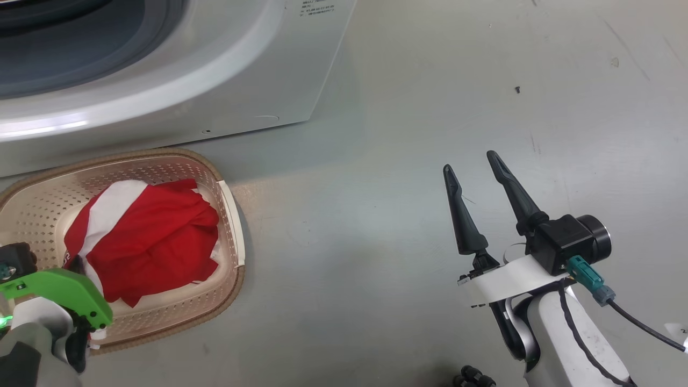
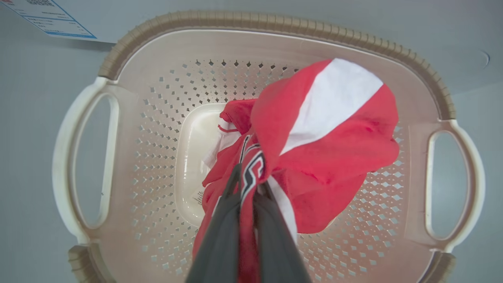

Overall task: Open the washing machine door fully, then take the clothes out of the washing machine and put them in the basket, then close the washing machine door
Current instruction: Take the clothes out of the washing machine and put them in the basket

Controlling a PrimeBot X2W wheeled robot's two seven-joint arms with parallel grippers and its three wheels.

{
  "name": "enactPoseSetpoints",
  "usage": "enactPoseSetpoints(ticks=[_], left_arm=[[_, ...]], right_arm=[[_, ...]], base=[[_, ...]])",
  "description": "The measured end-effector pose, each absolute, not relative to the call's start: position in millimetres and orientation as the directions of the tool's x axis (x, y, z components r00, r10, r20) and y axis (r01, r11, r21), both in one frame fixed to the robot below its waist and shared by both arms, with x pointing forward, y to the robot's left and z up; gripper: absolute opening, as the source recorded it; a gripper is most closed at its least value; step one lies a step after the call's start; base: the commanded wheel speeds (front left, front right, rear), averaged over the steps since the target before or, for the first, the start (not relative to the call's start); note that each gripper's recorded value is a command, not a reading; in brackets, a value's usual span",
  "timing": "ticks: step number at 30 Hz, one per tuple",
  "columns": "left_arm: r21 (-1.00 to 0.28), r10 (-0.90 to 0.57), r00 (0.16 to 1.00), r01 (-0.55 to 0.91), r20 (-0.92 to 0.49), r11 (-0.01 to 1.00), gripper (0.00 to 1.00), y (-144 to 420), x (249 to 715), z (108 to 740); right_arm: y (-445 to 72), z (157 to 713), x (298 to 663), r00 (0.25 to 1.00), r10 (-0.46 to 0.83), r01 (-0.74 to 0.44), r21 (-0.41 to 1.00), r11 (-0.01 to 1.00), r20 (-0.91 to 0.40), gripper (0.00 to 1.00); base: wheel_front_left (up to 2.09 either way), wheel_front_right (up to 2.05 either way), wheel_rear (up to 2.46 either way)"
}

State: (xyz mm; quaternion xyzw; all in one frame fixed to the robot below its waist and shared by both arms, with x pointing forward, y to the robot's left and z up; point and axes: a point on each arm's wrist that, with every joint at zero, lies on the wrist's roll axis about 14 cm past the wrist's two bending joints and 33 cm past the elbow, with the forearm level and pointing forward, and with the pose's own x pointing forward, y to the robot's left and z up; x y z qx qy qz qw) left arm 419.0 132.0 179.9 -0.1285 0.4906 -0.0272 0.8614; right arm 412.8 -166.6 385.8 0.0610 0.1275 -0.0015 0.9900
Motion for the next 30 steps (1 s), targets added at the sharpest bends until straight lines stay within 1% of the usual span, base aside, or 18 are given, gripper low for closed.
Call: enactPoseSetpoints(ticks=[1, 7, 9, 14, 20, 30], left_arm=[[-0.246, -0.171, 0.515, -0.082, -0.84, 0.966, 1.0, 132, 418, 180], [-0.245, -0.161, 0.526, -0.094, -0.835, 0.965, 1.0, 132, 417, 183], [-0.248, -0.158, 0.559, -0.089, -0.814, 0.965, 1.0, 132, 424, 191], [-0.255, -0.171, 0.612, -0.052, -0.772, 0.966, 1.0, 126, 435, 206], [-0.293, -0.215, 0.682, 0.002, -0.699, 0.956, 1.0, 109, 443, 232], [-0.298, -0.261, 0.806, 0.111, -0.531, 0.948, 1.0, 97, 463, 294]], right_arm=[[-166, 386, 414, 0.968, 0.014, 0.017, 0.12, 0.993, -0.25, 1.0], [-165, 390, 415, 0.97, 0.018, 0.012, 0.12, 0.993, -0.241, 1.0], [-165, 391, 414, 0.971, 0.019, 0.01, 0.12, 0.993, -0.239, 1.0], [-163, 400, 414, 0.976, 0.024, 0.003, 0.123, 0.992, -0.215, 1.0], [-162, 414, 416, 0.984, 0.027, -0.004, 0.127, 0.992, -0.178, 1.0], [-157, 440, 416, 0.993, 0.042, -0.027, 0.137, 0.99, -0.107, 1.0]], base=[[0.0, 0.0, 0.0], [0.0, 0.0, 0.0], [0.0, 0.0, 0.0], [0.0, 0.0, 0.0], [0.0, 0.0, 0.0], [0.0, 0.0, 0.0]])
